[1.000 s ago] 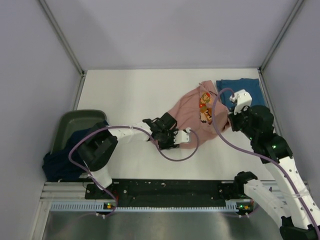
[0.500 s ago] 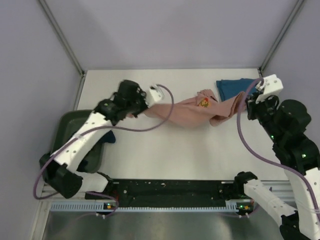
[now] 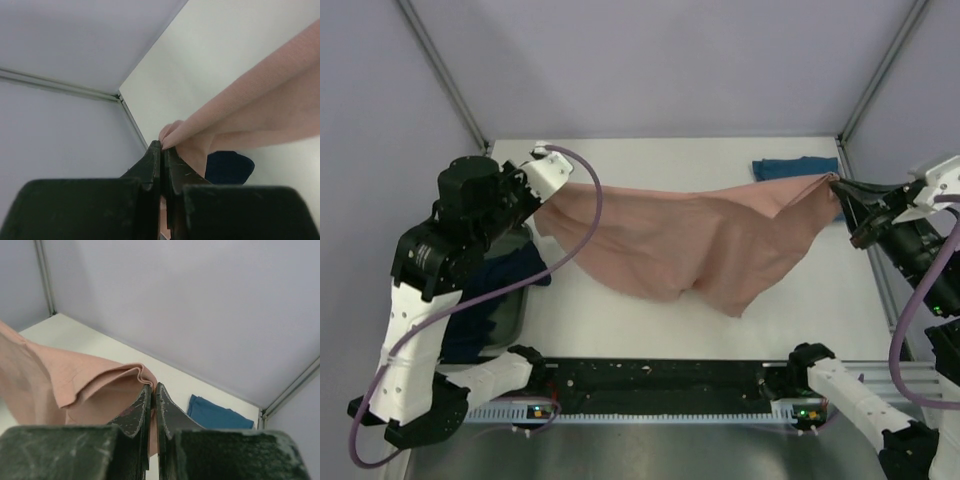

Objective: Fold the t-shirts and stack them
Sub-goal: Flatten out the tshirt

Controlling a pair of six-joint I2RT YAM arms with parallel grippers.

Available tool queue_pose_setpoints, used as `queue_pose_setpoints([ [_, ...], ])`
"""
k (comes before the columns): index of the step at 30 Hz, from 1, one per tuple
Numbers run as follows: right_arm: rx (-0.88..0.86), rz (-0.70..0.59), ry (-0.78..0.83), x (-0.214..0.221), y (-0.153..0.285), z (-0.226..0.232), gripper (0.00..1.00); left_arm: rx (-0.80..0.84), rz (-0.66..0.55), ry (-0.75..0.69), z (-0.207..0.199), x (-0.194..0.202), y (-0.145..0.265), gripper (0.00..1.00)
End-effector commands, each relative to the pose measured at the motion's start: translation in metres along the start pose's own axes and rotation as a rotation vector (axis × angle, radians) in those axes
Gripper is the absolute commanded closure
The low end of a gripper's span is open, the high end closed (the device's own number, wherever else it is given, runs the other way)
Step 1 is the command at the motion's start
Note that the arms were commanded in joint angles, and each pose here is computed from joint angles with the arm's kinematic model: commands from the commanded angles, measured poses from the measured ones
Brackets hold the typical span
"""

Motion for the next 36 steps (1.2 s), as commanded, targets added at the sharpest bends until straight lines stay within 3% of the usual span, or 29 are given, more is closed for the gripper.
queue_pose_setpoints([
  [1,0.01,-0.023,0.024,-0.022,-0.013,-0.009,1.0,-0.118,0.058,-0.005,0.033,-0.008,0.02,1.0],
  [6,0.002,-0.168,0.027,-0.081,0.016,-0.011,1.0,-0.179,0.051,0.032,0.057,-0.019,0.07,1.0],
  [13,-0.02,-0.381,0.033,-0.144,0.077,-0.006,1.0,-0.25,-0.141,0.125,0.072,-0.031,0.153,1.0],
  [20,0.017,-0.354,0.023,-0.143,0.061,-0.015,1.0,-0.114,-0.133,0.117,0.05,-0.033,0.138,1.0],
  [23,0.05,-0.275,0.052,-0.13,0.016,-0.027,1.0,-0.059,-0.093,0.073,0.046,-0.044,0.1,1.0],
  [27,0.106,-0.097,0.125,-0.085,-0.092,-0.05,1.0,0.018,0.017,0.005,0.033,-0.052,0.011,1.0],
  [29,0.08,0.039,0.167,-0.034,-0.17,-0.058,1.0,0.045,0.098,-0.017,0.027,-0.044,-0.056,1.0],
  [33,-0.028,0.185,0.129,0.069,-0.293,-0.059,1.0,0.036,0.229,-0.025,0.023,-0.011,-0.178,1.0],
  [34,-0.001,0.207,0.128,0.098,-0.326,-0.066,1.0,-0.005,0.225,-0.017,0.028,-0.011,-0.209,0.93],
  [36,0.064,0.237,0.127,0.147,-0.38,-0.078,0.99,-0.038,0.243,-0.008,0.026,-0.005,-0.276,0.47],
])
Point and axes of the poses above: each gripper's point midway between its finger pads, its own y axis back along the fingers, its own z axis along the line the jaws close on, x = y × z, the point moved 2 cm from there along y, back along the fingers, and after that the axes turned 3 degrees about y, right-handed, at the moved point
